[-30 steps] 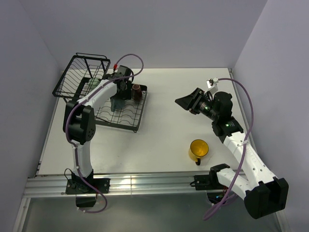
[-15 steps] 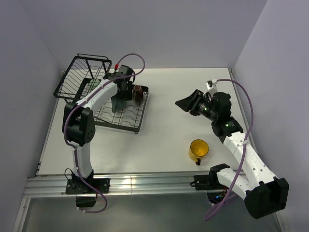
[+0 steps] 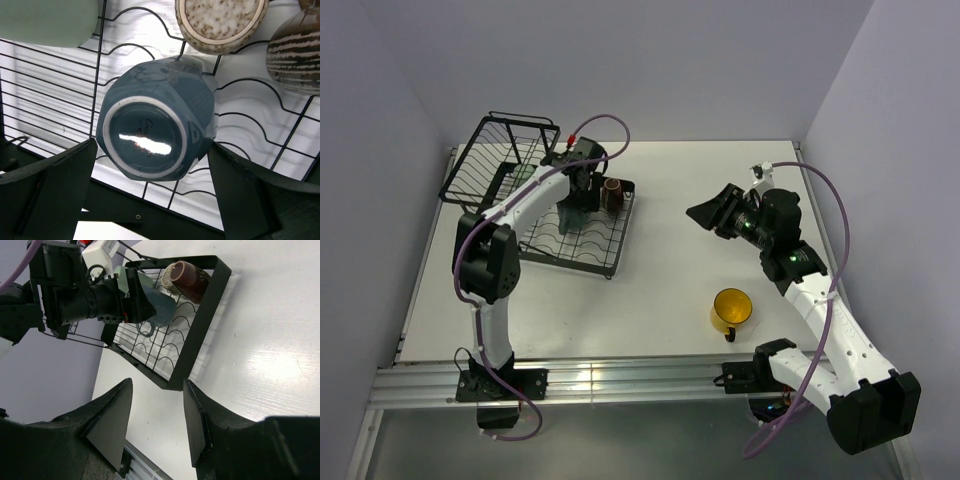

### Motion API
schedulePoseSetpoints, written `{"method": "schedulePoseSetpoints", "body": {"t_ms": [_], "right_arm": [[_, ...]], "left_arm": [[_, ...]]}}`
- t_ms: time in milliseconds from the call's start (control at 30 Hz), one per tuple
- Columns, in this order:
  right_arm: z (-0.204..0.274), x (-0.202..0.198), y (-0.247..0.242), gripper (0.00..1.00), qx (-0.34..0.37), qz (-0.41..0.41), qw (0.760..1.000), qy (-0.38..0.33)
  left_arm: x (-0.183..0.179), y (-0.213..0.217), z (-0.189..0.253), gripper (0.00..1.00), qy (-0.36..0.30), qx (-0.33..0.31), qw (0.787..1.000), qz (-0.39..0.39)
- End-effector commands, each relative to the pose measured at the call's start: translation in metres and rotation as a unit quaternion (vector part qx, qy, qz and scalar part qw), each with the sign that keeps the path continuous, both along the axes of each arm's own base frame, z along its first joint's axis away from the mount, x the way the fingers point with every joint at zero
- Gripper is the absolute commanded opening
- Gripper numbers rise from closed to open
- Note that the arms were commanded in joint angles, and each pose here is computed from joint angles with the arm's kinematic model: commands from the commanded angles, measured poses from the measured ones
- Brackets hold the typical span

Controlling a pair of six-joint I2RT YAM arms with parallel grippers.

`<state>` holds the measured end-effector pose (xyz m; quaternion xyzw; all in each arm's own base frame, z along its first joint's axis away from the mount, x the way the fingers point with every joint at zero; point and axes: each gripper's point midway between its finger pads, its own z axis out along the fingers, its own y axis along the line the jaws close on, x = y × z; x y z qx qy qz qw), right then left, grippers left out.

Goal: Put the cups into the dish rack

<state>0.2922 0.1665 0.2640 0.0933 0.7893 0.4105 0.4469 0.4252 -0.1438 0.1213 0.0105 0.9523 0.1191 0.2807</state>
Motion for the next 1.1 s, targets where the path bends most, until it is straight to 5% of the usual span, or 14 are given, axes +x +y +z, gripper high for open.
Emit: {"method": "schedulePoseSetpoints", "body": {"t_ms": [0,1067], "right_arm": [[0.029,0.000,0.001,0.53,0.001,0.001,0.999,-0.042],[0.020,0.000,0.002,0.53,0.002,0.004,0.999,-0.038]], "left_arm": [[0.031,-0.009,0.071,0.99,-0.111,0.001,0.994,-0.012],[0.018,-0.016,0.029,0.99,-0.054,0.031,0.998,-0.029]]}}
